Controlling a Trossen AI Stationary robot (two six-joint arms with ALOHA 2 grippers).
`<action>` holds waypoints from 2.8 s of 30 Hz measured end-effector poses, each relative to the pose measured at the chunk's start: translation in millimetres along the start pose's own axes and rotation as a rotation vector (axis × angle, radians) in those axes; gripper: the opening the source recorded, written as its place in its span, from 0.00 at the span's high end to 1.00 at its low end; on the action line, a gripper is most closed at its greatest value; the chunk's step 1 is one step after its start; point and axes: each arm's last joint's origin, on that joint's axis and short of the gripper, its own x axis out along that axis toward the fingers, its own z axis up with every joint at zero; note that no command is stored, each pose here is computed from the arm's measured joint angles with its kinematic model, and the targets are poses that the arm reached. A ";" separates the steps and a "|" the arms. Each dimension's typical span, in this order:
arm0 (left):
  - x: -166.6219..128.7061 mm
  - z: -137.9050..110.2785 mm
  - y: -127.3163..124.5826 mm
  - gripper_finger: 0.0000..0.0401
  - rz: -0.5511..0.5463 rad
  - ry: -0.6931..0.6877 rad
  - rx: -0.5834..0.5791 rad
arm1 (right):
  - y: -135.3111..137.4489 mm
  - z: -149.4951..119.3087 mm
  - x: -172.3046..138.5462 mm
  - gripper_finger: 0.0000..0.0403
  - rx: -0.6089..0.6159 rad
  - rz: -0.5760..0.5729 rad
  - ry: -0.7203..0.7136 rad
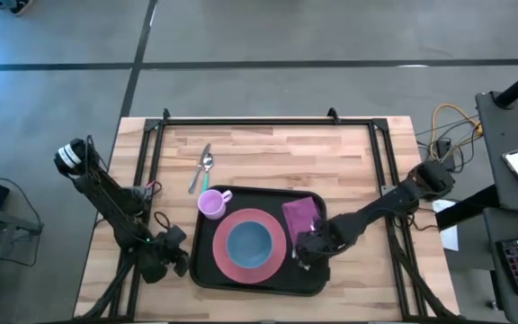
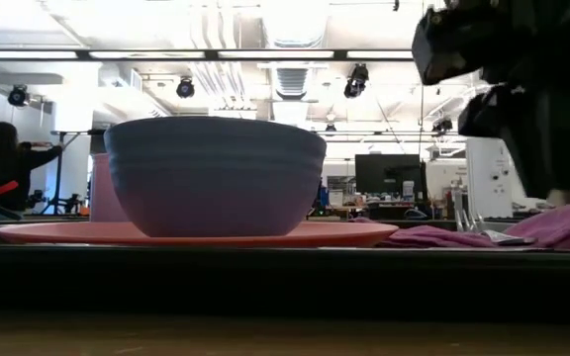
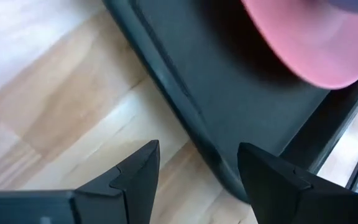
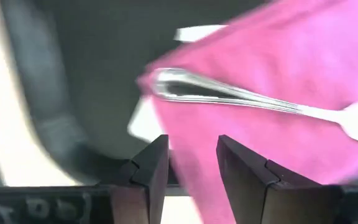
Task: Set up tray
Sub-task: Put the silver fork on top of the purple napkin on the black tray
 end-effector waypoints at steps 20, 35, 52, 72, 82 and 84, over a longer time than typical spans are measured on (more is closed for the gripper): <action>4.9 3.5 6.2 0.51 -0.012 -0.033 -0.013 | -1.5 9.8 40.3 0.68 0.049 0.096 -0.026; 14.7 -2.3 -1.4 0.51 -0.016 -0.048 -0.012 | 22.6 39.8 24.0 0.68 0.073 0.174 -0.118; 13.9 -1.0 -3.7 0.51 -0.021 -0.070 -0.018 | -1.4 34.0 3.4 0.68 -0.287 -0.072 -0.061; 13.9 -0.3 -3.3 0.51 -0.020 -0.083 -0.032 | -4.3 34.5 21.4 0.68 -0.762 -0.113 -0.003; 13.9 -0.3 -3.1 0.51 -0.018 -0.084 -0.041 | -2.6 39.1 25.8 0.68 -0.796 -0.106 -0.055; 13.9 -0.3 -3.1 0.51 -0.018 -0.084 -0.042 | -3.7 37.9 27.2 0.69 -0.812 -0.107 -0.049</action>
